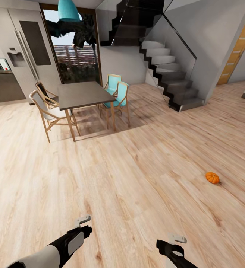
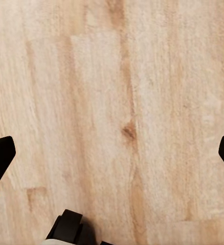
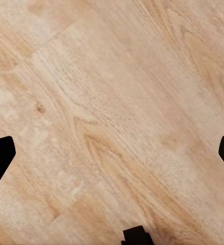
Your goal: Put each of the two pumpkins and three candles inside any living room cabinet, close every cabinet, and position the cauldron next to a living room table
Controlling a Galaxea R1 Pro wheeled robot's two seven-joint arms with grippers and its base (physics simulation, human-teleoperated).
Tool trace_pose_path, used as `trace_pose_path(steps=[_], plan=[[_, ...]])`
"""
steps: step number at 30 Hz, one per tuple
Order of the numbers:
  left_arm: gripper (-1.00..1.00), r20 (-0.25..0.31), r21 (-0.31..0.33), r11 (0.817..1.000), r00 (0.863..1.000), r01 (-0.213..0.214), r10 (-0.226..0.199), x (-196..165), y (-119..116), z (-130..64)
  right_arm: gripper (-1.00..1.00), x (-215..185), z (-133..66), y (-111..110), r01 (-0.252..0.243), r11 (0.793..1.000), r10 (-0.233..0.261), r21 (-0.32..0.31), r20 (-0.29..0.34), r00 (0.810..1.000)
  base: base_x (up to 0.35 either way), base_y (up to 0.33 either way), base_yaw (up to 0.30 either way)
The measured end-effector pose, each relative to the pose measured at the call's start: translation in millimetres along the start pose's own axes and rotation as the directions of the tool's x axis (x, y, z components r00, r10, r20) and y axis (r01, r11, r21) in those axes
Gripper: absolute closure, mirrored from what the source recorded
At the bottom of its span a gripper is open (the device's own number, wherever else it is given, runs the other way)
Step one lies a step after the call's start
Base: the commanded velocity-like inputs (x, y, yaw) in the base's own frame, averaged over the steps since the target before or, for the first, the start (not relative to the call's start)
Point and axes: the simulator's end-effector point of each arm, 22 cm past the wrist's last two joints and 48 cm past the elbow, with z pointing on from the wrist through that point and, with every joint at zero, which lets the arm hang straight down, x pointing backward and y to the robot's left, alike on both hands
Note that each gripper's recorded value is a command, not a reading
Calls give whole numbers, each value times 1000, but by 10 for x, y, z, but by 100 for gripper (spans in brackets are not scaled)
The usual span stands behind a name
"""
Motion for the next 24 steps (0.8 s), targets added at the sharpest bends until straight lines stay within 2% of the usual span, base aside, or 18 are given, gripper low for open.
trace_pose_path(steps=[7,17,24], plan=[[-100,0,1,1000,1000,0,0,3,-8,-3,-100,-2,-2,4,2,1000,-2,-1,1,1000,74,0,0],[-100,1,1,1000,1000,0,0,3,-9,-6,-100,-9,-10,33,4,1000,-4,-3,4,1000,326,-5,0],[-100,0,1,1000,1000,0,0,4,-9,-4,-100,-6,-13,44,7,1000,-7,-1,4,1000,256,-158,0]])
